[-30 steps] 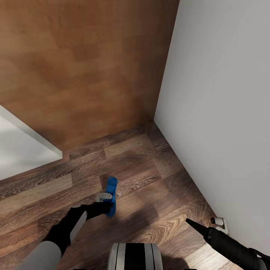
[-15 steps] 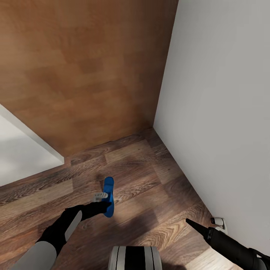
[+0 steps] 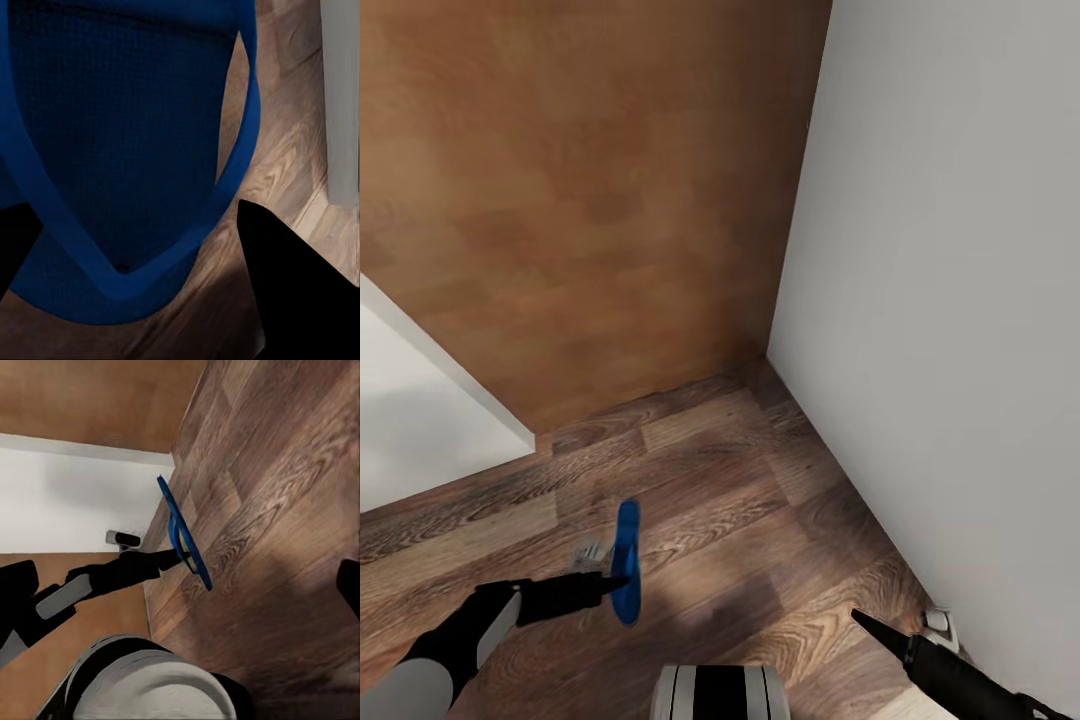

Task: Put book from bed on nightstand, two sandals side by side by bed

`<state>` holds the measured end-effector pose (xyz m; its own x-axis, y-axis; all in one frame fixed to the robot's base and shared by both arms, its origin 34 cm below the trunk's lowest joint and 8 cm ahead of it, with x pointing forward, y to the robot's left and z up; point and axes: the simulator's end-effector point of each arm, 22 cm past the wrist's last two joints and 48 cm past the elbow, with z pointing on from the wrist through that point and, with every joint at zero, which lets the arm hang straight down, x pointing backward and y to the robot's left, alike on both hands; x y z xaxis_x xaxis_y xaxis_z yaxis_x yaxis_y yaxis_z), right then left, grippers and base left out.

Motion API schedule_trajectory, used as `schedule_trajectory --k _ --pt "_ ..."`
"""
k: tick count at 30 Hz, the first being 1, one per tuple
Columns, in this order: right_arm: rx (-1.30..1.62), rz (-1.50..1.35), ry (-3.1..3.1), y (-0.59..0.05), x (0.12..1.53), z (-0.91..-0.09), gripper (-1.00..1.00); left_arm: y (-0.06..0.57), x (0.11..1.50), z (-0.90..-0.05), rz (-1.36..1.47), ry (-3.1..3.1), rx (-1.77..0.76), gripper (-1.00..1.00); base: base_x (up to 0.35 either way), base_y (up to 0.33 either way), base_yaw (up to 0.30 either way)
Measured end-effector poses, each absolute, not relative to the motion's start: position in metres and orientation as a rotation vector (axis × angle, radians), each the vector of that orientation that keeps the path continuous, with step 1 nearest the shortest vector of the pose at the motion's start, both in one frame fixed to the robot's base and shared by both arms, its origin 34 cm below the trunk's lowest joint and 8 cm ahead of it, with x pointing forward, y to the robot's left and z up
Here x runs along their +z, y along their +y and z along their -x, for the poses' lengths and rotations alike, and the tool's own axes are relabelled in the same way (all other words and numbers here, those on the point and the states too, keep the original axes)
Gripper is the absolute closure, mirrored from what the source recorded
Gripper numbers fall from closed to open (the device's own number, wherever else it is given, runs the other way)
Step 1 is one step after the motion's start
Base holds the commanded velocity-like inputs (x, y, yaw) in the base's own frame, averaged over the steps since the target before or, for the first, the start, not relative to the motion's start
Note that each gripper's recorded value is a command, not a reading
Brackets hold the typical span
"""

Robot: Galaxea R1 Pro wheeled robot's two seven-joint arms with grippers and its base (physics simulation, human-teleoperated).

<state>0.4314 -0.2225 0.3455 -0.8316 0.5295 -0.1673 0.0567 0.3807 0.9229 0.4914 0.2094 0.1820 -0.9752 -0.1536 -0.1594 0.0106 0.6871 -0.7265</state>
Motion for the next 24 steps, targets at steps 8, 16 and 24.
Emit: schedule_trajectory --k 8,16,24 --pt "1.287 -0.521 2.399 -0.222 0.246 -0.32 -1.0 0.195 0.203 -0.489 0.114 2.633 -1.275 1.0 0.0 0.0 0.0" --pt "1.23 -0.446 2.393 -0.217 0.235 -0.294 -1.0 0.196 0.217 -0.496 0.085 2.595 -1.268 1.0 0.0 0.0 0.0" --pt "1.209 -0.41 2.374 -0.226 0.242 -0.302 -1.0 0.195 0.228 -0.5 0.073 2.577 -1.259 1.0 0.0 0.0 0.0"
